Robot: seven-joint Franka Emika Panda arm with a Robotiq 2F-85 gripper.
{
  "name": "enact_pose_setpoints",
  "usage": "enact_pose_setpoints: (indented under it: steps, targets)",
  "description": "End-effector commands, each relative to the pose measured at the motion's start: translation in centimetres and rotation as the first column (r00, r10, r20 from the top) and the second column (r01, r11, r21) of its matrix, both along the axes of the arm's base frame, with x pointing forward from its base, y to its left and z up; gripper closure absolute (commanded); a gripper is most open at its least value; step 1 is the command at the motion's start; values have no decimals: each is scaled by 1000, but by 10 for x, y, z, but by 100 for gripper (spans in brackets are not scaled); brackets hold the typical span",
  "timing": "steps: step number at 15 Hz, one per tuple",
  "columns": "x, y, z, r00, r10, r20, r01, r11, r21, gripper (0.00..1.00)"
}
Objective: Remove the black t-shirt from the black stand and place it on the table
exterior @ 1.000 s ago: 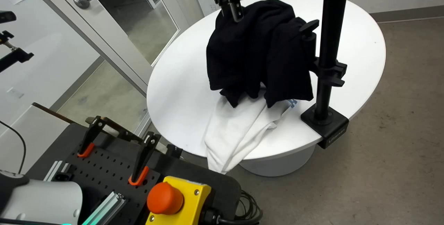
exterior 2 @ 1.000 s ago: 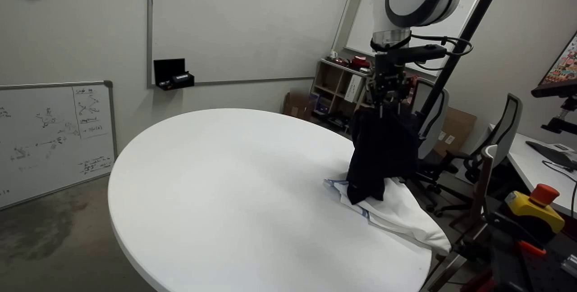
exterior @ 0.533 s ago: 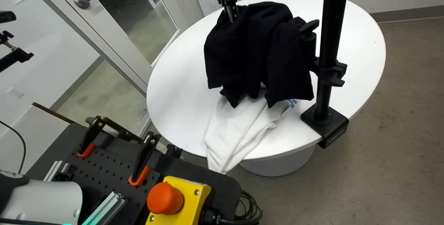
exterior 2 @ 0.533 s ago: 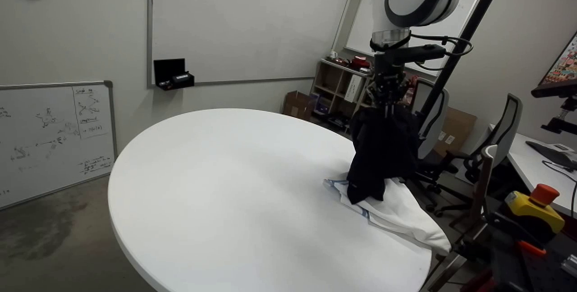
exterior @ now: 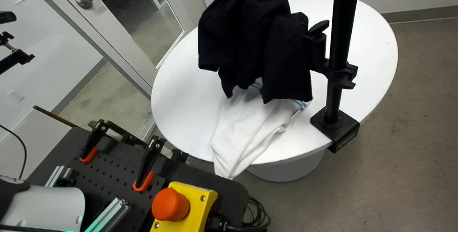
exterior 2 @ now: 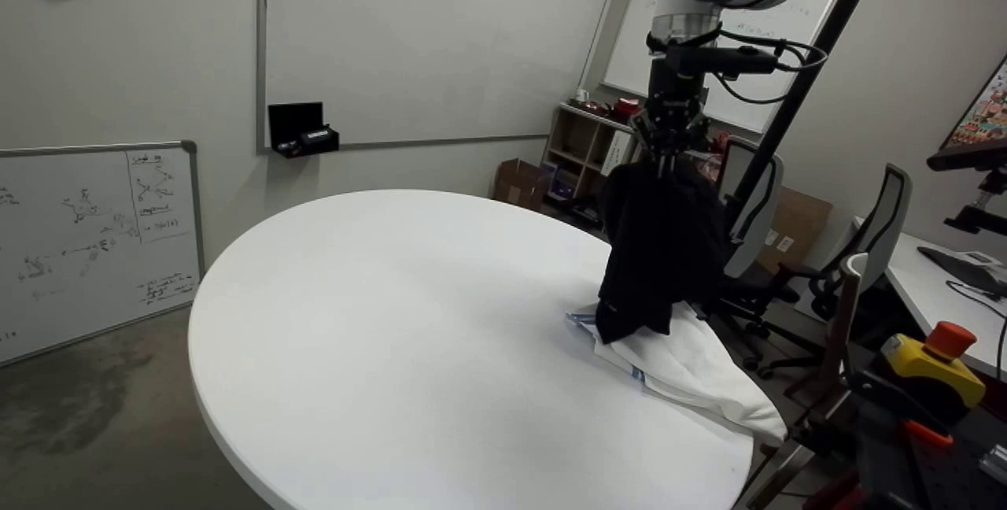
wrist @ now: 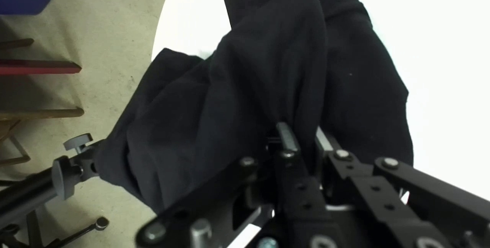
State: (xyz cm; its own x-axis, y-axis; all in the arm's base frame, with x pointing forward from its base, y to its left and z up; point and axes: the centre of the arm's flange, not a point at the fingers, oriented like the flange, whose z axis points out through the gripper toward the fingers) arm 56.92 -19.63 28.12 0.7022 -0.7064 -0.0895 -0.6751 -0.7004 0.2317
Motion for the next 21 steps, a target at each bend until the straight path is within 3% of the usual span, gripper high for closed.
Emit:
enact_pose_setpoints:
  steps: [1, 6, 11, 17, 21]
  targets:
    - [6, 27, 68, 995, 14, 101, -20, 998, 63, 97]
    - [5, 91, 147, 964, 124, 236, -154, 982, 111, 97]
    - [-7, 180, 195, 900, 315, 300, -367, 920, 135, 97]
    - [-15, 253, 173, 867, 445, 223, -492, 834, 250, 97]
    - [-14, 271, 144, 869, 472, 151, -495, 824, 276, 97]
